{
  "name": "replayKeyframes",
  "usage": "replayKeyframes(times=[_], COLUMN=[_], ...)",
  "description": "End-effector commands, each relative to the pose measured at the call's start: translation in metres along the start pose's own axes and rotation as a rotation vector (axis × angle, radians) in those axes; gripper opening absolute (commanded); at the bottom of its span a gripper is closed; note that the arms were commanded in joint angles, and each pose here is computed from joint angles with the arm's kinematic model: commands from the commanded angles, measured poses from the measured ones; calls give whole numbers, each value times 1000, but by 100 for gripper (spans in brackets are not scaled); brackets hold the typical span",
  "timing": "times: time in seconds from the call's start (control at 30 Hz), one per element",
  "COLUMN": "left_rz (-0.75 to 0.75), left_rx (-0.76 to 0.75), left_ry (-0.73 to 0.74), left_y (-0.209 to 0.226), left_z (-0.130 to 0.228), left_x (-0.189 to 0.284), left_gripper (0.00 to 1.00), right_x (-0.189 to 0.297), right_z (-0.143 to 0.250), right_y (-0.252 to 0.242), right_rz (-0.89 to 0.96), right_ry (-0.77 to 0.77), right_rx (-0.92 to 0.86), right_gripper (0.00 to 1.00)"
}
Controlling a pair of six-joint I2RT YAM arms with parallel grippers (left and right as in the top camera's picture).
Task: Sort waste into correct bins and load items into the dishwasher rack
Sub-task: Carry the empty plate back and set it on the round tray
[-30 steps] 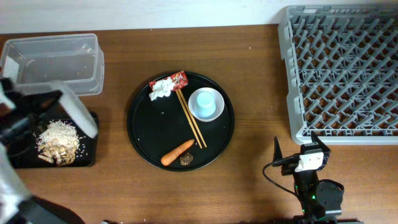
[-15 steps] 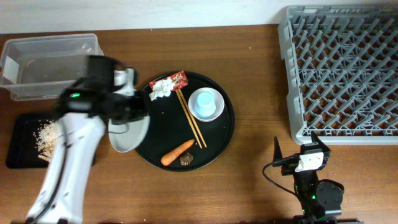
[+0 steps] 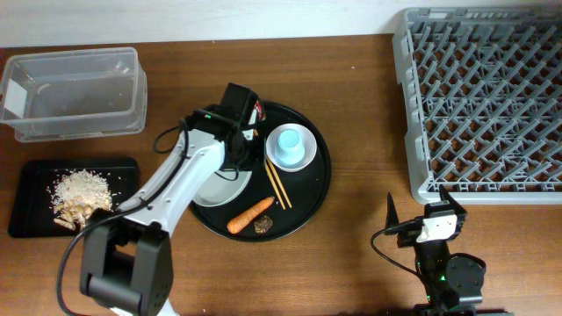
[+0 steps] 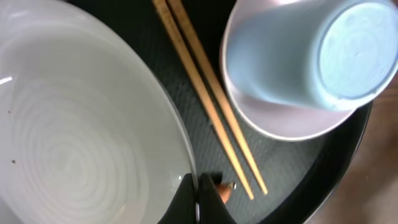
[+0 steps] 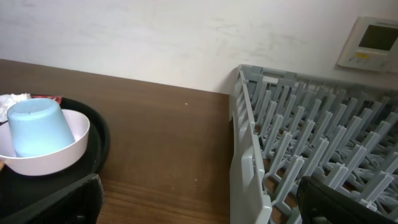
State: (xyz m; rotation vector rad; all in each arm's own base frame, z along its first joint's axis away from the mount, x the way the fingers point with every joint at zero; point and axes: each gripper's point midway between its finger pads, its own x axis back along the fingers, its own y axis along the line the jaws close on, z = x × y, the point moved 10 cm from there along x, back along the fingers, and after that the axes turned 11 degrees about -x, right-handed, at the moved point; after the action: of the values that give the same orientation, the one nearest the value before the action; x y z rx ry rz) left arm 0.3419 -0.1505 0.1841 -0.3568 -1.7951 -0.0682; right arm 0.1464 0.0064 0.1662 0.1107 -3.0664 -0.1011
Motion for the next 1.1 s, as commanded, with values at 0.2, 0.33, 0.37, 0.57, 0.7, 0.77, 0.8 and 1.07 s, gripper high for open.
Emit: replayKeyframes(times=[0.2, 0.33, 0.37, 0.57, 0.7, 0.77, 0.8, 1.07], left_rz=[-127, -132, -133, -135, -120, -104, -97, -116], left_rx=[-9, -7, -7, -5, -2, 0, 2, -29], left_ry=[16, 51, 55, 97, 136, 160, 175, 374], left_y=[5, 6, 6, 6, 5, 3, 2, 3], left_z=[-4, 0, 1, 7, 10, 10, 10, 32], left_x=[-23, -29, -29, -28, -24, -18, -13, 7], left_gripper=[0, 0, 1, 41, 41, 41, 41, 31], right_x=[0, 0, 0, 0, 0, 0, 0, 0], right_z=[2, 2, 2, 2, 2, 2, 2, 2], right_y=[-1, -1, -1, -1, -1, -1, -1, -1], right_rz=[13, 13, 13, 13, 13, 13, 13, 13], right_ry=[5, 5, 5, 5, 5, 5, 5, 5], right_rx=[-5, -5, -5, -5, -5, -5, -5, -5], right_gripper=[98, 98, 98, 98, 98, 98, 98, 98])
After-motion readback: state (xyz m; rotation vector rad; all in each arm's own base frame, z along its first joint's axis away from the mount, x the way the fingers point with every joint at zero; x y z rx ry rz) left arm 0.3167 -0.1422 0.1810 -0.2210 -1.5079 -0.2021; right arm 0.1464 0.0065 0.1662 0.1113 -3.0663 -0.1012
